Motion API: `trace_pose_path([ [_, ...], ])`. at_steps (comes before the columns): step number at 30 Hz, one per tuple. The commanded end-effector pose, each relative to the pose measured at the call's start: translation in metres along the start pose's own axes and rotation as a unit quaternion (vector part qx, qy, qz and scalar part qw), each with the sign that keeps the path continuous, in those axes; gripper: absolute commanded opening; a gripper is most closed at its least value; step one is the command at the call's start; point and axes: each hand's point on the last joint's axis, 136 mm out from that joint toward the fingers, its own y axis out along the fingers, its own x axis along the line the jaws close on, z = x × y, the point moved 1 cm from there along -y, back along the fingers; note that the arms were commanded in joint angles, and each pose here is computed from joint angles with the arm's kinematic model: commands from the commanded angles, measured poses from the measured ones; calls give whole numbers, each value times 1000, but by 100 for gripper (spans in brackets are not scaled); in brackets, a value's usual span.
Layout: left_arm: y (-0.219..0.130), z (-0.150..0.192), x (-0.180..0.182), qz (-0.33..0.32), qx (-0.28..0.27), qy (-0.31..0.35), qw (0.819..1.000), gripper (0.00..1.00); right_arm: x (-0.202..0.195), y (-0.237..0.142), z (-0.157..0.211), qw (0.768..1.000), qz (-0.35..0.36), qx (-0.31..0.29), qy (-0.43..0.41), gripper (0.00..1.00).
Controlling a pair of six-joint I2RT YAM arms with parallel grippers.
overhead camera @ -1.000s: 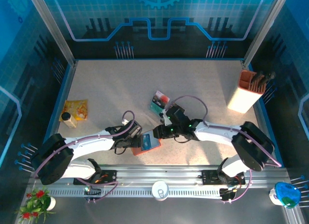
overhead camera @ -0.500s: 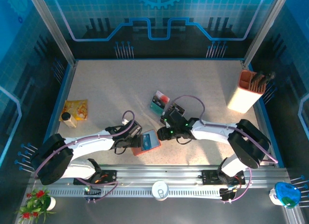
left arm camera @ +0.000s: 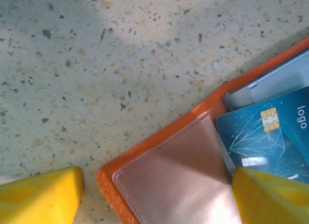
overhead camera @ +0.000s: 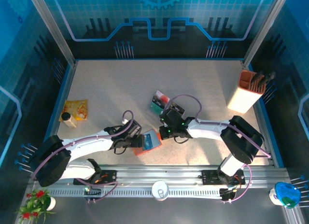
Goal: Put the credit cards into the card holder
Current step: Rotate the card holder at the bottom-center of the table.
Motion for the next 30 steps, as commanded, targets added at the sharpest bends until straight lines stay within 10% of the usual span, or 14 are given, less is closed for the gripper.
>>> trace_pose_path([
  [1,-7,-13,-15,41,-20,-12,999,84,-11,-12,9,999,14,-17,26,0],
  [11,-4,-10,-16,50,-17,-25,998,85,-30,-28,38,994,17,-54,92,0],
  [17,6,-1,-9,37,-5,-26,999,83,-21,-44,32,995,14,-68,76,34],
  [30,19,6,-3,22,7,-18,1000,71,24,-50,15,997,-25,-69,24,11],
])
